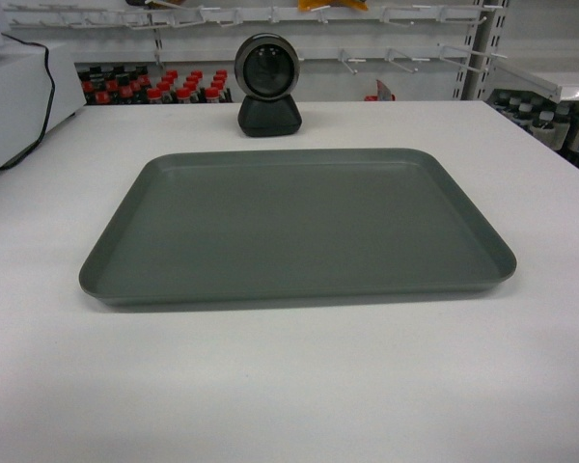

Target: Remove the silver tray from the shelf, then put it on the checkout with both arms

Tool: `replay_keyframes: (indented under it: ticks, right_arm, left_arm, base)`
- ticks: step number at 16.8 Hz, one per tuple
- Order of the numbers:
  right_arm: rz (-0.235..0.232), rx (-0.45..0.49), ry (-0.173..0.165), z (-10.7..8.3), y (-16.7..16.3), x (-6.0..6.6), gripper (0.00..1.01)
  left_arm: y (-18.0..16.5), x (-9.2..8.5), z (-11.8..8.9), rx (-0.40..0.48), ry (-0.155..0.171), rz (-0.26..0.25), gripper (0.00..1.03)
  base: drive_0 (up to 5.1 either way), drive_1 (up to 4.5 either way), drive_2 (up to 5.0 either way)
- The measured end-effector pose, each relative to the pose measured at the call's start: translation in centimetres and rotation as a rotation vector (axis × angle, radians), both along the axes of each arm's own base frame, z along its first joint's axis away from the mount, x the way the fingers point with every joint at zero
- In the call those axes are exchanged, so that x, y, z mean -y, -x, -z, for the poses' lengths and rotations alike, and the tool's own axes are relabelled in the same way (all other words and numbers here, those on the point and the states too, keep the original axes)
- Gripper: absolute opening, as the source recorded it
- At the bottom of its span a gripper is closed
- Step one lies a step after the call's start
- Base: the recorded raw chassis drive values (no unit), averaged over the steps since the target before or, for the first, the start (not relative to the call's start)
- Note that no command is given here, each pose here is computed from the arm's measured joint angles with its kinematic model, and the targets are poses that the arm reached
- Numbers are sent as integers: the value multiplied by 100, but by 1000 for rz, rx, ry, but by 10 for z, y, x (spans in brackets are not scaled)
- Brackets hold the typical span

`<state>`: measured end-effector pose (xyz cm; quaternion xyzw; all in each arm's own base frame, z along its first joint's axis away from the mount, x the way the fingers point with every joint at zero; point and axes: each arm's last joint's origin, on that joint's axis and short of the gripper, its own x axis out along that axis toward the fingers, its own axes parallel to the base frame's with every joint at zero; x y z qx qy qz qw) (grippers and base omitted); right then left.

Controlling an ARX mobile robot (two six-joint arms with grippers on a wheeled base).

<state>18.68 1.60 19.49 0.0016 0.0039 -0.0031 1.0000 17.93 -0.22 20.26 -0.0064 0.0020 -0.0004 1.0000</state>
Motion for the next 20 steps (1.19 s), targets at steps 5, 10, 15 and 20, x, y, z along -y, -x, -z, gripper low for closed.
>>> replay_keyframes:
  ticks: [5, 10, 15, 20]
  right_arm:
    - [-21, 0, 1, 11, 21, 12, 2]
    - [-6, -1, 1, 19, 41, 16, 2]
    - [-6, 1, 1, 28, 53, 16, 2]
    - [-6, 17, 1, 25, 64, 16, 2]
  left_arm:
    - [19, -2, 13, -7, -1, 1, 2]
    - [37, -2, 24, -6, -1, 0, 2]
    - [50, -2, 35, 11, -1, 0, 2]
    - [59, -2, 33, 13, -1, 0, 2]
  base:
    - [0, 0, 0]
    - [0, 0, 0]
    - [0, 0, 0]
    - [0, 0, 0]
